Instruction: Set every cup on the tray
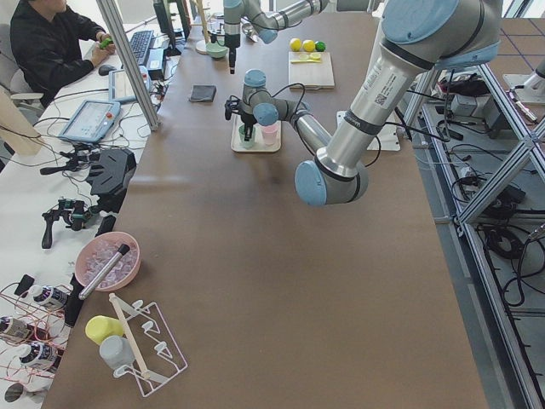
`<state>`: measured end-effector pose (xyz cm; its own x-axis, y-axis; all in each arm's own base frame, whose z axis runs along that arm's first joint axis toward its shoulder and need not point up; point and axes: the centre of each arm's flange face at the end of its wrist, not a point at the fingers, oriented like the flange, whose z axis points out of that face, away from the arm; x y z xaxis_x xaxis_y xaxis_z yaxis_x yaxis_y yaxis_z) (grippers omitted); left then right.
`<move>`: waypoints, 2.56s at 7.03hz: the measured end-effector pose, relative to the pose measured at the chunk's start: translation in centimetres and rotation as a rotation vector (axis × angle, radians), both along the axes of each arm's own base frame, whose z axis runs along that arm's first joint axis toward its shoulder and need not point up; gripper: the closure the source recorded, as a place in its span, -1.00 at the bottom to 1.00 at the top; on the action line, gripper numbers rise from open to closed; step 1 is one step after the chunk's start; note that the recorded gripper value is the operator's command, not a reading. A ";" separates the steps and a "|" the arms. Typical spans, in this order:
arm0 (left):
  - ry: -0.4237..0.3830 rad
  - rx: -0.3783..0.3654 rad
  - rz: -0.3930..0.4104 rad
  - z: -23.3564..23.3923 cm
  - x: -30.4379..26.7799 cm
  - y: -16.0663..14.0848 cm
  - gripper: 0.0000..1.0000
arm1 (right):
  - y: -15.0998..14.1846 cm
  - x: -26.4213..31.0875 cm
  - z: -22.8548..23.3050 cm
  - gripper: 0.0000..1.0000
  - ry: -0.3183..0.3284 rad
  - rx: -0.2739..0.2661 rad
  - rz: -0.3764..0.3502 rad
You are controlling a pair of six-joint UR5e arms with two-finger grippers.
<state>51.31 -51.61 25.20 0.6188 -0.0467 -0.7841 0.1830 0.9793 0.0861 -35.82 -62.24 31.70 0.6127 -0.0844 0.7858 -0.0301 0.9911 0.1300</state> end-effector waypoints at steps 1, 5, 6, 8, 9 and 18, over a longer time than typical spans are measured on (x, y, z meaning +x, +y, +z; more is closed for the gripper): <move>0.006 -0.006 -0.008 -0.1 0.0 -0.1 -0.95 | 0.2 0.0 -0.6 -1.00 -0.006 0.002 0.002; 0.027 0.085 -0.006 1.0 -13.9 -7.5 -0.95 | 1.2 1.0 0.9 -1.00 0.002 -0.018 0.009; 0.020 0.111 -0.010 3.0 -19.9 -9.2 -0.95 | 1.7 2.5 2.6 -1.00 0.008 -0.033 0.017; -0.025 0.165 -0.002 8.4 -30.3 -10.9 -0.95 | 1.7 7.6 7.0 -1.00 0.021 -0.056 0.024; -0.052 0.161 -0.025 11.3 -34.3 -11.1 -0.95 | 1.5 10.5 9.9 -1.00 0.040 -0.055 0.019; -0.089 0.004 -0.088 32.0 -54.5 -2.3 -0.95 | 9.3 41.7 32.4 -1.00 0.206 -0.025 -0.058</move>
<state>-3.14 -53.95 57.20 0.6796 -0.1007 -0.7266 0.2593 0.9595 0.1096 5.93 -52.99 64.11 0.7553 -0.1062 0.6467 0.0513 0.9933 0.1032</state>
